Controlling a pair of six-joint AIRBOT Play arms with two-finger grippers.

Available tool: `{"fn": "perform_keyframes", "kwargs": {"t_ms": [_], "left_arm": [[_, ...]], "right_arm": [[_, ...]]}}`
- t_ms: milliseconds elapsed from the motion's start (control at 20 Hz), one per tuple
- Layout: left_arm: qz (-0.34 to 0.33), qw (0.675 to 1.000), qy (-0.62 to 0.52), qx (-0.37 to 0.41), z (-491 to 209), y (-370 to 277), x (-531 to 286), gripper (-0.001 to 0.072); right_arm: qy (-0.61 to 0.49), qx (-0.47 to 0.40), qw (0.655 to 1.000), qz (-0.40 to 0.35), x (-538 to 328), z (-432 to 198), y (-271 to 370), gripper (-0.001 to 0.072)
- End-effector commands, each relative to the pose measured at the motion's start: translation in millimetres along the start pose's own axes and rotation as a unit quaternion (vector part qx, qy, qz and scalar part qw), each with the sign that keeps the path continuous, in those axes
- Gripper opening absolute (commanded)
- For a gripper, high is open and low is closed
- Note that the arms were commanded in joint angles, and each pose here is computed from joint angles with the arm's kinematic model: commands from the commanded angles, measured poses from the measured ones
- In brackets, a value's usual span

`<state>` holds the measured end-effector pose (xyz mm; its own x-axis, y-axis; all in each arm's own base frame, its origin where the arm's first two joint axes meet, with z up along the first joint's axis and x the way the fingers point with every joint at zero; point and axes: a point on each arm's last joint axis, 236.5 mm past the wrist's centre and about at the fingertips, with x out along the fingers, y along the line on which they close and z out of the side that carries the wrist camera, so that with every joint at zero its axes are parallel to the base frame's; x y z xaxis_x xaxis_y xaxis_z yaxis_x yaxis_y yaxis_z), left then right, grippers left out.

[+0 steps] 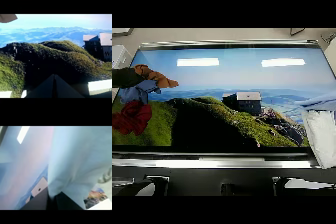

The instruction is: Fold the clothes and pants, and hang the long-sleeved shirts on hangers.

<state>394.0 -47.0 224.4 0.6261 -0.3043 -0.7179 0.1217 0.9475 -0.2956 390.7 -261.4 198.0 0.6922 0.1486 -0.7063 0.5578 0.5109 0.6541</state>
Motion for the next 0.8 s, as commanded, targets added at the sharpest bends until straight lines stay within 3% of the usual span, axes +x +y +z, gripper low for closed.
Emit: {"fn": "perform_keyframes", "kwargs": {"t_ms": [0,150,350,500,750], "left_arm": [[0.0,1.0,0.0,0.0,0.1,0.4,-0.1,0.003],[0.001,1.0,-0.012,0.0,5.5,0.7,-0.2,0.003],[-0.003,0.999,-0.032,-0.001,14.8,-1.2,-0.6,0.003],[-0.013,0.999,-0.041,0.0,19.3,-6.1,-1.0,0.003],[-0.015,0.999,-0.041,0.001,19.1,-7.0,-1.0,0.003]], "right_arm": [[0.025,0.057,0.997,-0.042,-30.1,-11.7,-43.5,0.0037],[0.055,0.087,0.99,-0.099,-58.2,-34.6,-77.5,0.0037],[0.008,0.111,0.979,-0.173,-90.3,-33.9,-103.0,0.0037],[0.035,0.138,0.97,-0.197,-83.7,-56.0,-121.5,0.0037],[0.141,0.171,0.909,-0.353,-86.1,-138.6,-217.3,0.0038]]}}
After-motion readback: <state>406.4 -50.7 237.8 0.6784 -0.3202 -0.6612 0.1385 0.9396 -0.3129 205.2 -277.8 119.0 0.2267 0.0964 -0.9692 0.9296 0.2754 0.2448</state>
